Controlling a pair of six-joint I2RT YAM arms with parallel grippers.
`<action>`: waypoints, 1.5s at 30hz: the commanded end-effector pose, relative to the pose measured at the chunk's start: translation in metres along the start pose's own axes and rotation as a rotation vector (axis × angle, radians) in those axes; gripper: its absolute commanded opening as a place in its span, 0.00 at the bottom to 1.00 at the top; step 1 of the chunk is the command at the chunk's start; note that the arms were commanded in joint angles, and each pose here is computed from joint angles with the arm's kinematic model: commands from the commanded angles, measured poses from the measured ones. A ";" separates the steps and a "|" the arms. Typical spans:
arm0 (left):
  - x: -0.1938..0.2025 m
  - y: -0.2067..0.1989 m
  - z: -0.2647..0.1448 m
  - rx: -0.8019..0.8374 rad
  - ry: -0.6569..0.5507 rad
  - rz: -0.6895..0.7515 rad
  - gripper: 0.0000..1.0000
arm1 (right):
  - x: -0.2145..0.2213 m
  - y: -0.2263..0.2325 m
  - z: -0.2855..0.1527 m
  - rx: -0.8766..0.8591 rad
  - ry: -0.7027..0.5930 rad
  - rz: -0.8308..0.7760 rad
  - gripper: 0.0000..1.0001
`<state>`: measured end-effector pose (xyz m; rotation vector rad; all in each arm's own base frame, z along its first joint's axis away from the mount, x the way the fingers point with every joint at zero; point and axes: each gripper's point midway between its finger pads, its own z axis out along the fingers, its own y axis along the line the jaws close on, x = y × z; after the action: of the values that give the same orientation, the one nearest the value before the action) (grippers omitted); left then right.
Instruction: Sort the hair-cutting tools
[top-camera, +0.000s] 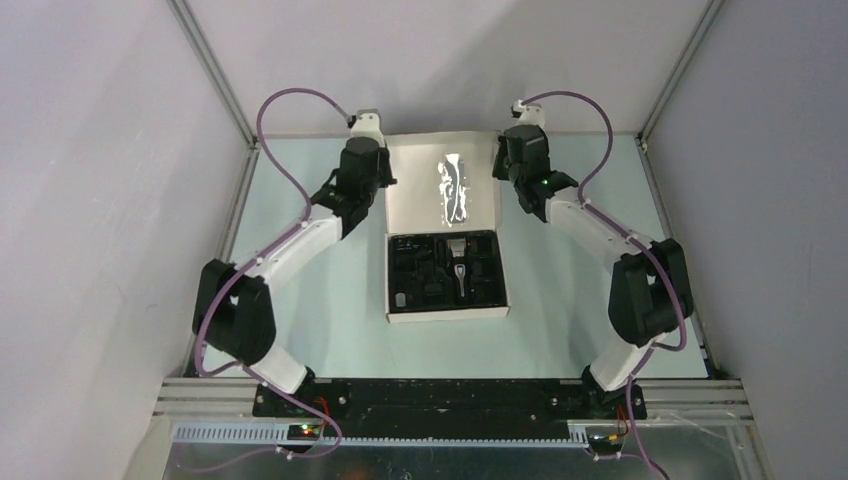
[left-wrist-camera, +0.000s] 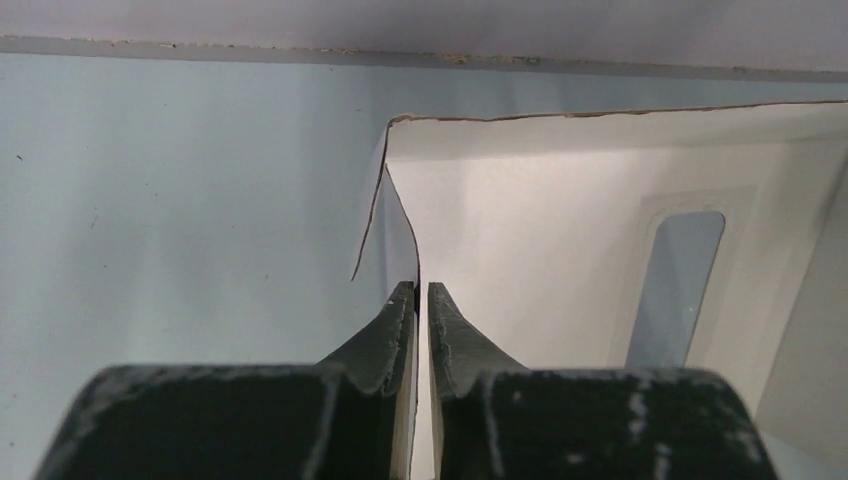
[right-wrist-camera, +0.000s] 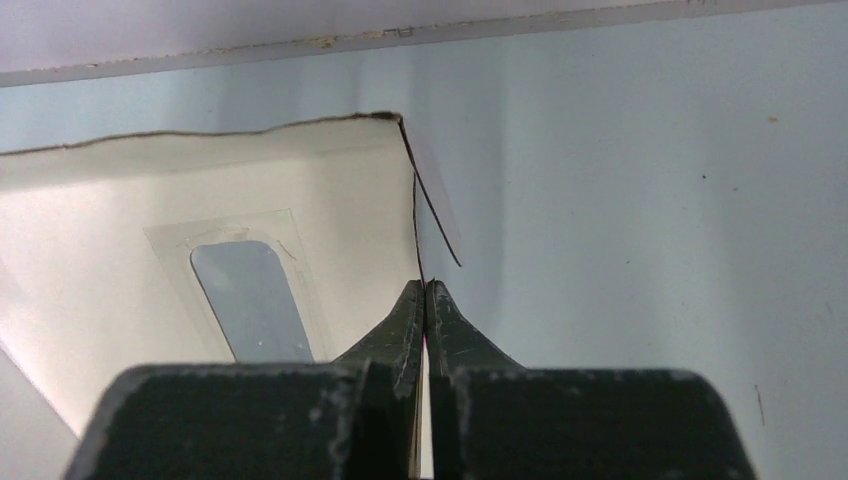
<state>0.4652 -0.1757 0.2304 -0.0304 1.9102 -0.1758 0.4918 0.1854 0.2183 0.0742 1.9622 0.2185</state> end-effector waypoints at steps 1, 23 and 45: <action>-0.030 -0.018 -0.035 0.049 -0.144 -0.021 0.13 | -0.022 0.017 -0.032 -0.034 -0.093 0.036 0.02; 0.011 0.004 -0.110 0.046 -0.226 -0.143 0.24 | 0.029 0.048 -0.118 -0.008 -0.174 -0.013 0.07; 0.076 0.005 -0.158 0.123 -0.140 -0.277 0.49 | 0.089 0.034 -0.167 -0.006 -0.121 -0.032 0.09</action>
<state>0.3017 -0.1588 0.2084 -0.1827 1.7592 -0.4031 0.3122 0.2127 0.2089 0.0337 1.8341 0.1701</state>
